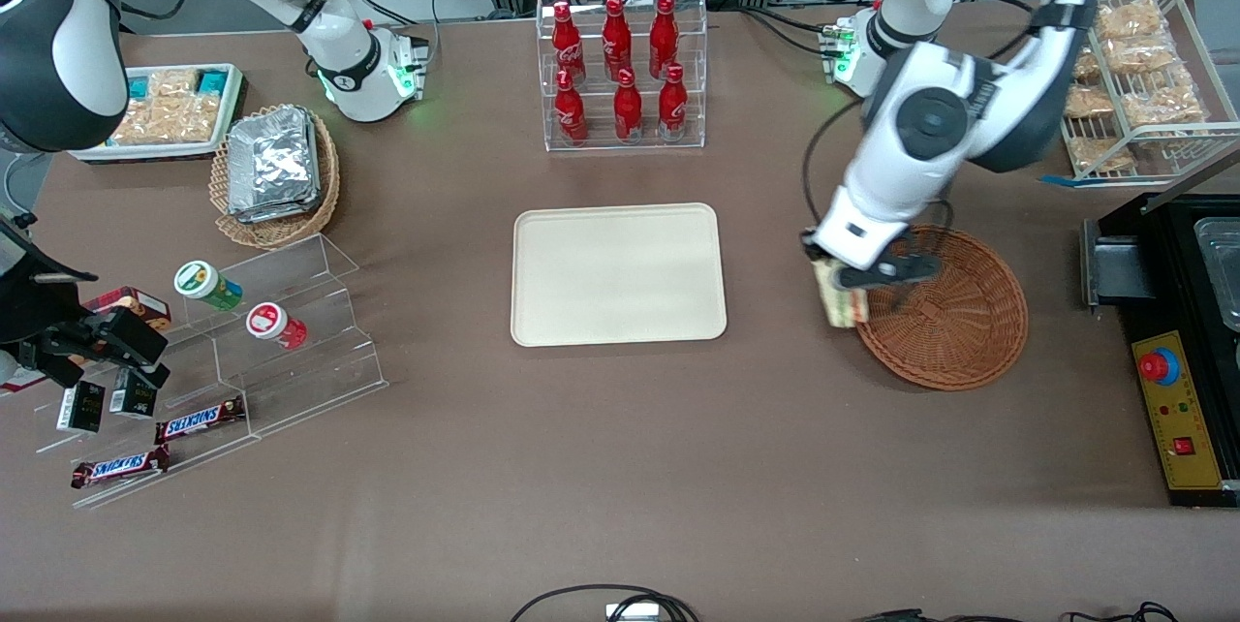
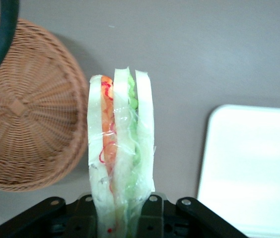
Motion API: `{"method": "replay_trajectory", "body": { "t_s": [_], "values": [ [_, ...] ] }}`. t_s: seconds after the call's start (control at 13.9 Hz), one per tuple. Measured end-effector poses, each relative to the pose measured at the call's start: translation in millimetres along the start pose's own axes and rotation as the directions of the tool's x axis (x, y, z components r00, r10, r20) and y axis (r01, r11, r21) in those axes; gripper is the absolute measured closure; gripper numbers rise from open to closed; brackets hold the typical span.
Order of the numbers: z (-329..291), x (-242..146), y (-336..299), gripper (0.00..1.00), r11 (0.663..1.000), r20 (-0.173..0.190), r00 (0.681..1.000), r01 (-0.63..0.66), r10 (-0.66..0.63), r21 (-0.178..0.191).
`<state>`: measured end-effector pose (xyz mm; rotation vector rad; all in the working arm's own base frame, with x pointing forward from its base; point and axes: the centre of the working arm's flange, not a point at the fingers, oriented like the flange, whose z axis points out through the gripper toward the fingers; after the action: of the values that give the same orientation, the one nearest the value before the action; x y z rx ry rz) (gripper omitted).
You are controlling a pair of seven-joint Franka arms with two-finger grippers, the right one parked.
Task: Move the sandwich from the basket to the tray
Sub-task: 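Lift the sandwich out of the basket and carry it toward the tray, then lower the sandwich onto the cream tray with the left gripper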
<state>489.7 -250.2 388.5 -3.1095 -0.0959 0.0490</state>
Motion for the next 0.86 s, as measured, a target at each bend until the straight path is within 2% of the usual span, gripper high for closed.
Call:
{"method": "replay_trajectory", "body": {
  "t_s": [0.14, 0.5, 0.72, 0.86],
  "values": [
    [4.8, -18.9, 35.4, 0.8, 0.996, -0.01, 0.996, -0.084, 0.084, 0.021],
    [44.6, -51.1, 103.4, 0.8, 0.982, -0.002, 0.982, -0.187, 0.187, 0.001],
    [72.5, -69.2, 131.9, 0.8, 0.966, -0.007, 0.966, -0.259, 0.26, 0.015],
    [96.1, -83.9, 149.6, 0.8, 0.961, -0.006, 0.961, -0.274, 0.275, 0.037]
  ]
}}
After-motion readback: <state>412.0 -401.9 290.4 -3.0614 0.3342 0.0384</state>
